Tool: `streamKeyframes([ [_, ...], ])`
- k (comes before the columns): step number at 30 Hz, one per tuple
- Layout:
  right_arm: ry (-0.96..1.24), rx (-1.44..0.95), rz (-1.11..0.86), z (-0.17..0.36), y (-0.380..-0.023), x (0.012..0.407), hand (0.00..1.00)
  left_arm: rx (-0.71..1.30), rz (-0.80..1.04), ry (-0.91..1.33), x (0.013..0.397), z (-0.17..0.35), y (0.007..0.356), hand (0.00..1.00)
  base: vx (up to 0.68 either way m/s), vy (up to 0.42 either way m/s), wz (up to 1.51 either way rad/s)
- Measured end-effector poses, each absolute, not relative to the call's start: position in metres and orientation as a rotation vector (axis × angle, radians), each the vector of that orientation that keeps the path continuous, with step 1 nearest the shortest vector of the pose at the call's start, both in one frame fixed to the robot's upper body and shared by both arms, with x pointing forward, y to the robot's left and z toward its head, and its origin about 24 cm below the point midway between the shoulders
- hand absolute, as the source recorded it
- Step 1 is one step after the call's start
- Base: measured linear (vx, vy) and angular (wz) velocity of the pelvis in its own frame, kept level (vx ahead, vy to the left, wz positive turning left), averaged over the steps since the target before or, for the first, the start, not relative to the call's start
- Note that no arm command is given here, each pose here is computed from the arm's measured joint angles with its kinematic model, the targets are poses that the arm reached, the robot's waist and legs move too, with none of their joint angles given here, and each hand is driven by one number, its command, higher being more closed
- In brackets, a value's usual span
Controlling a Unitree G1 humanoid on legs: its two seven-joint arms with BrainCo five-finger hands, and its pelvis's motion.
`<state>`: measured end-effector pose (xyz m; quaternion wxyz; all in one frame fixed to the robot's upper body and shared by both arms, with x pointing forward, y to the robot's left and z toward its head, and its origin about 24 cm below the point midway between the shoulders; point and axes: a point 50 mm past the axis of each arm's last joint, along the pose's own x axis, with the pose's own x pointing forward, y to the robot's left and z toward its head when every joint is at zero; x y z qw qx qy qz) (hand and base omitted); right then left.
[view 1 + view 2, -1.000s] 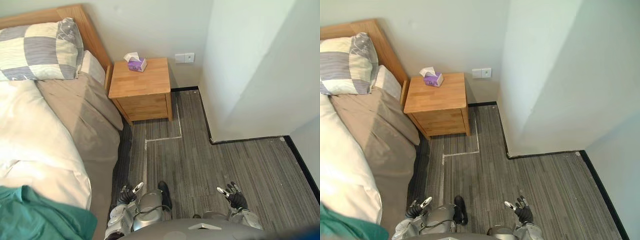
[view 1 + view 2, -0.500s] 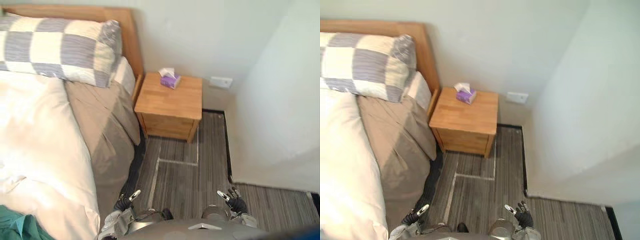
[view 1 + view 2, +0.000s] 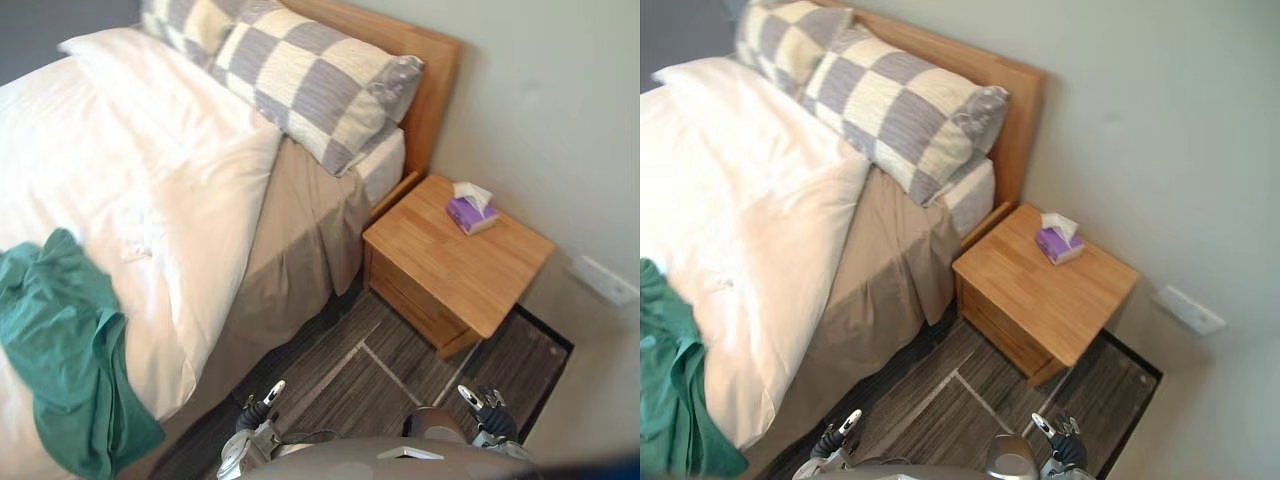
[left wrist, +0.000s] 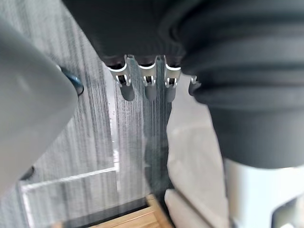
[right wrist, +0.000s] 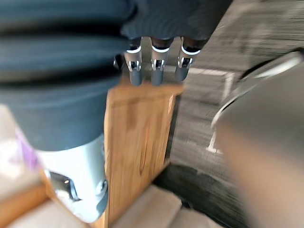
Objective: Tidy the bed and pick cloth on bed and put in laundry
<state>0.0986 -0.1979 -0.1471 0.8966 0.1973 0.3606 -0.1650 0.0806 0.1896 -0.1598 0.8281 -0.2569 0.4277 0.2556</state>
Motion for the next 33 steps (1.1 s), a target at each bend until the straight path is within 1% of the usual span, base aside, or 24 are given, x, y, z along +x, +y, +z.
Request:
streamKeyframes([
  [2,0.734,0.389,-0.273,-0.144,-0.188,0.113,0.00,-0.578,0.593,0.872,0.082,-0.157,0.197,0.00,-0.01,-0.109,0.56],
  [5,0.741,0.385,-0.280,-0.143,-0.186,0.119,0.00,-0.602,0.602,0.857,0.085,-0.157,0.196,0.00,-0.02,-0.081,0.60],
  [10,0.737,0.370,-0.290,-0.140,-0.188,0.122,0.00,-0.619,0.591,0.864,0.082,-0.158,0.188,0.00,-0.04,-0.013,0.51],
  [15,0.751,0.383,-0.292,-0.142,-0.186,0.121,0.00,-0.602,0.571,0.853,0.086,-0.156,0.192,0.00,-0.09,0.060,0.71],
  [20,0.767,0.375,-0.277,-0.143,-0.182,0.119,0.00,-0.601,0.591,0.866,0.078,-0.158,0.194,0.00,-0.07,0.013,-0.06],
  [25,0.797,0.386,-0.305,-0.147,-0.183,0.112,0.00,-0.579,0.587,0.882,0.074,-0.158,0.198,0.00,0.00,-0.008,0.05],
  [27,0.817,0.383,-0.321,-0.150,-0.184,0.108,0.00,-0.547,0.566,0.894,0.073,-0.158,0.200,0.00,0.06,0.019,0.34],
  [30,0.852,0.369,-0.360,-0.153,-0.189,0.093,0.00,-0.461,0.475,0.925,0.079,-0.158,0.202,0.00,0.12,0.070,0.76],
  [33,0.821,0.360,-0.371,-0.151,-0.190,0.100,0.00,-0.421,0.433,0.942,0.080,-0.158,0.205,0.00,0.17,0.063,1.03],
])
